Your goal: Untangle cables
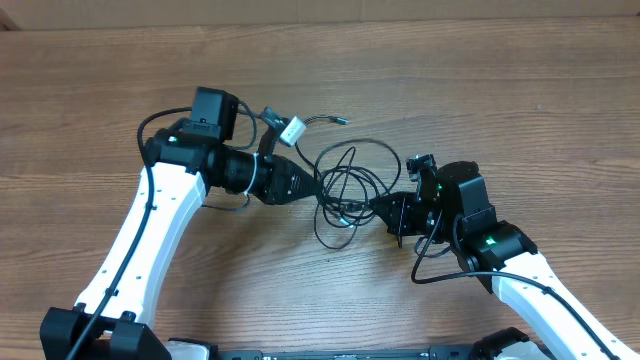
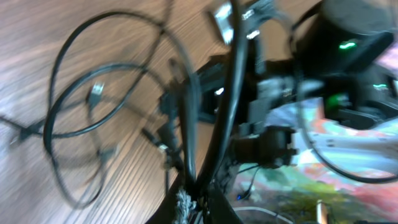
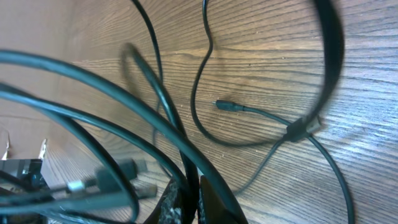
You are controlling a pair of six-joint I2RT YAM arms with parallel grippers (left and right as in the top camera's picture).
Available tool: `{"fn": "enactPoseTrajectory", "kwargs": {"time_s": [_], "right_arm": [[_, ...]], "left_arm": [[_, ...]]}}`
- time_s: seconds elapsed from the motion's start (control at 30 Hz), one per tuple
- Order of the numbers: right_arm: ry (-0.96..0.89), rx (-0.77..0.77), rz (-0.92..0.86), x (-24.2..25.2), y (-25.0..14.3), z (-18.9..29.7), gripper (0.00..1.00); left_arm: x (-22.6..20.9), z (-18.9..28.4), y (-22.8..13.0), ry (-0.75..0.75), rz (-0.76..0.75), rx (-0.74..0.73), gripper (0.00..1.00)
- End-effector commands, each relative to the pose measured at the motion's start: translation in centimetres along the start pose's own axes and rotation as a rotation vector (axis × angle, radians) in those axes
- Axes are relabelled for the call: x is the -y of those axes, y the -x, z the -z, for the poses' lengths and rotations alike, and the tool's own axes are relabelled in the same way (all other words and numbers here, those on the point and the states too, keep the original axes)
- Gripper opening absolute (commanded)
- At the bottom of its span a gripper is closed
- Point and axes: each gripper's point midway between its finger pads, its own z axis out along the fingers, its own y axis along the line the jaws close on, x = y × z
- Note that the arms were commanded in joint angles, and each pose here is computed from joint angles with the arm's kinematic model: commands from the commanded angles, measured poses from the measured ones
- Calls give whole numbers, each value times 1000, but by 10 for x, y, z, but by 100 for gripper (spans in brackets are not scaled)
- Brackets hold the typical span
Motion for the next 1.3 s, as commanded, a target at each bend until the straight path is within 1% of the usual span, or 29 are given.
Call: {"fn": "enactPoseTrajectory", "kwargs": {"time_s": [0.0, 0.07, 0.13, 0.2, 0.27, 0.37, 0.5, 0.67, 0.93, 1.03, 1.2, 1.27], "right_arm": [[-59, 23, 11, 10, 5, 1, 4], [-59, 23, 10, 10, 5, 1, 4], [-59, 23, 11, 10, 5, 1, 4], [-58, 23, 11, 10, 5, 1, 4], [-57, 23, 11, 10, 5, 1, 4], [-27, 22, 17, 4, 6, 1, 4], [98, 27, 56, -20, 11, 2, 4], [250, 69, 129, -52, 24, 8, 4], [322, 158, 120, -71, 47, 16, 4], [366, 180, 124, -81, 53, 21, 4], [429, 197, 126, -94, 58, 27, 4], [432, 198, 118, -95, 59, 28, 4]], "left_arm": [[20, 15, 17, -120, -91, 82, 14], [4, 16, 16, -33, -84, 70, 38], [-19, 16, 11, 99, -51, 41, 48], [-36, 17, 5, 205, -7, 12, 52], [-45, 16, -2, 269, 19, -20, 53], [-44, 11, -7, 280, 22, -48, 53], [-40, 3, -11, 290, 23, -76, 50], [-36, -8, -17, 313, 38, -113, 50], [-25, -26, -28, 309, 1, -175, 50], [-28, -27, -31, 331, 4, -185, 49], [-49, -21, -38, 444, 97, -188, 46], [-55, -20, -39, 477, 163, -172, 45]]}}
